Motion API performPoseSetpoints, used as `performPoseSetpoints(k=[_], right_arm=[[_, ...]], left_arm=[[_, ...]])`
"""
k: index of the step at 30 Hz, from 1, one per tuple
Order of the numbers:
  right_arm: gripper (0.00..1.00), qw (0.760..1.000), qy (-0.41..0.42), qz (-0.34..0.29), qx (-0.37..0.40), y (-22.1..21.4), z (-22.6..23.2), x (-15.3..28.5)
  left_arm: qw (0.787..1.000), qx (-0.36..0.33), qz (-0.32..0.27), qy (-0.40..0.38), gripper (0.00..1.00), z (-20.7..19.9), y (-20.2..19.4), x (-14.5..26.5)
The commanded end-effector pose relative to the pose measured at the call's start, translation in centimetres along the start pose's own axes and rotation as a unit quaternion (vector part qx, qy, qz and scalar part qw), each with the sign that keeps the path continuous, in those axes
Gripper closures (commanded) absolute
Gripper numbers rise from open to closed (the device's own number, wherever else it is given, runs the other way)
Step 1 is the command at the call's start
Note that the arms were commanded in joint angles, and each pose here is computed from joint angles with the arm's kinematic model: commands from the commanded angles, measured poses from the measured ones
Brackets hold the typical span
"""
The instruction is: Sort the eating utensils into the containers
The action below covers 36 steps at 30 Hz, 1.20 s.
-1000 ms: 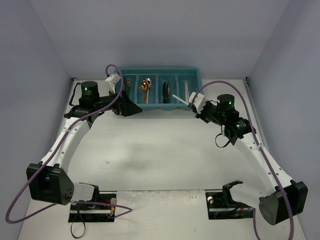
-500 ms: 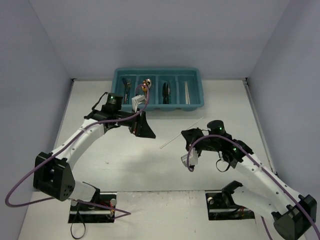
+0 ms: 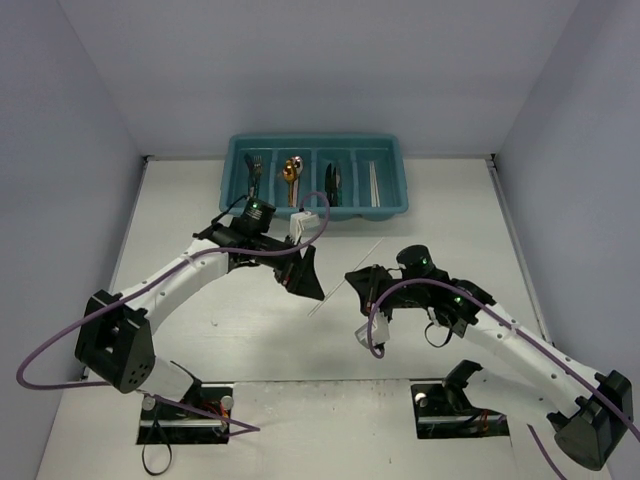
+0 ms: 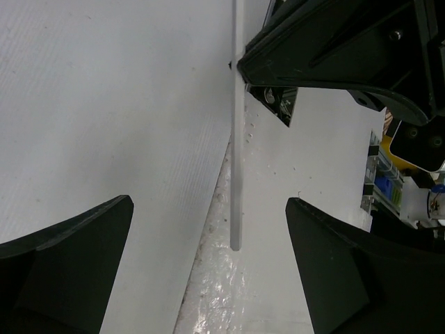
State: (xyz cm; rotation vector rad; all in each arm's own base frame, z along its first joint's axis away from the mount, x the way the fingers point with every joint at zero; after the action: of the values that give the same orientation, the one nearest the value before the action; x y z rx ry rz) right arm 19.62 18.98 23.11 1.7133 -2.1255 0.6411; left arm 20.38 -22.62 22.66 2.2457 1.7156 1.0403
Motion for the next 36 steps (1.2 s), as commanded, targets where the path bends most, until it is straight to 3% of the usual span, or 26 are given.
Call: performPoseSetpoints(k=[1, 7, 11, 15, 16, 19, 20, 22, 26, 30, 32, 34, 35, 36], right_arm=[[1.00, 0.997, -0.032, 0.014, 0.064, -1.0, -3.3, 0.5], [1.00, 0.997, -0.035, 0.010, 0.071, -1.2, -3.7, 0.3], [1.00, 0.996, -0.038, 0.009, 0.076, -1.2, -4.1, 0.2], [0.99, 0.996, -0.046, 0.007, 0.081, -1.0, -4.6, 0.5], [0.92, 0.996, -0.048, 0.007, 0.081, -0.9, -4.7, 0.5], [0.38, 0.996, -0.054, 0.014, 0.062, -1.0, -5.0, 1.0], [0.27, 0.997, -0.057, 0.020, 0.051, -1.1, -5.3, 1.3], [0.17, 0.997, -0.064, 0.045, 0.018, -1.2, -5.8, 2.3], [0.18, 0.987, -0.103, 0.068, -0.101, -0.8, -6.3, 4.6], [0.22, 0.947, -0.143, 0.054, -0.281, -0.2, -6.6, 5.6], [0.23, 0.897, -0.162, 0.042, -0.410, -0.1, -7.2, 5.6], [0.25, 0.821, -0.158, 0.043, -0.547, -1.2, -7.9, 3.7], [0.25, 0.796, -0.157, 0.049, -0.582, -1.9, -8.3, 3.1], [0.25, 0.741, -0.159, 0.036, -0.652, -1.9, -8.6, 2.5]], left_arm=[[0.998, -0.054, 0.003, -0.016, 0.15, -1.6, 0.4, -0.5], [0.998, -0.060, 0.018, -0.023, 0.32, -1.9, -0.7, -1.2], [0.998, -0.057, 0.021, -0.021, 0.55, -1.7, -0.9, -1.3], [0.998, -0.061, 0.017, -0.016, 0.88, -1.7, -0.6, -1.3], [0.998, -0.062, 0.014, -0.014, 0.93, -1.8, -0.5, -1.3], [0.998, -0.068, 0.002, -0.009, 1.00, -2.1, 0.2, -0.8], [0.997, -0.073, -0.004, -0.008, 1.00, -2.2, 0.4, -0.6], [0.996, -0.087, -0.030, 0.001, 1.00, -2.6, 1.6, 0.7], [0.989, -0.105, -0.105, 0.027, 1.00, -2.6, 4.4, 4.3], [0.977, -0.085, -0.188, 0.055, 1.00, -1.5, 6.4, 7.8], [0.967, -0.088, -0.230, 0.060, 1.00, -1.5, 7.2, 8.9], [0.961, -0.090, -0.257, 0.049, 1.00, -1.7, 7.6, 9.2], [0.961, -0.080, -0.261, 0.042, 1.00, -1.7, 7.4, 9.1], [0.955, -0.100, -0.278, 0.030, 1.00, -2.1, 8.0, 9.3]])
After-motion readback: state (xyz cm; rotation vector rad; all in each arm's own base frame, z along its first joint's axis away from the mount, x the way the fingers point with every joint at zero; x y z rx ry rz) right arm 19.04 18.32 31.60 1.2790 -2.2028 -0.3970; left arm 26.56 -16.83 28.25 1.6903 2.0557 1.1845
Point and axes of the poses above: each gripper's point midway between its finger pads, its own x axis back along the fingers, its own z axis along the line the jaws close on, y = z × x, the point moved 7 cm from there along x, back along the fingers, and after that the axes turned 7 degrees about x, right-handed, at the moved point
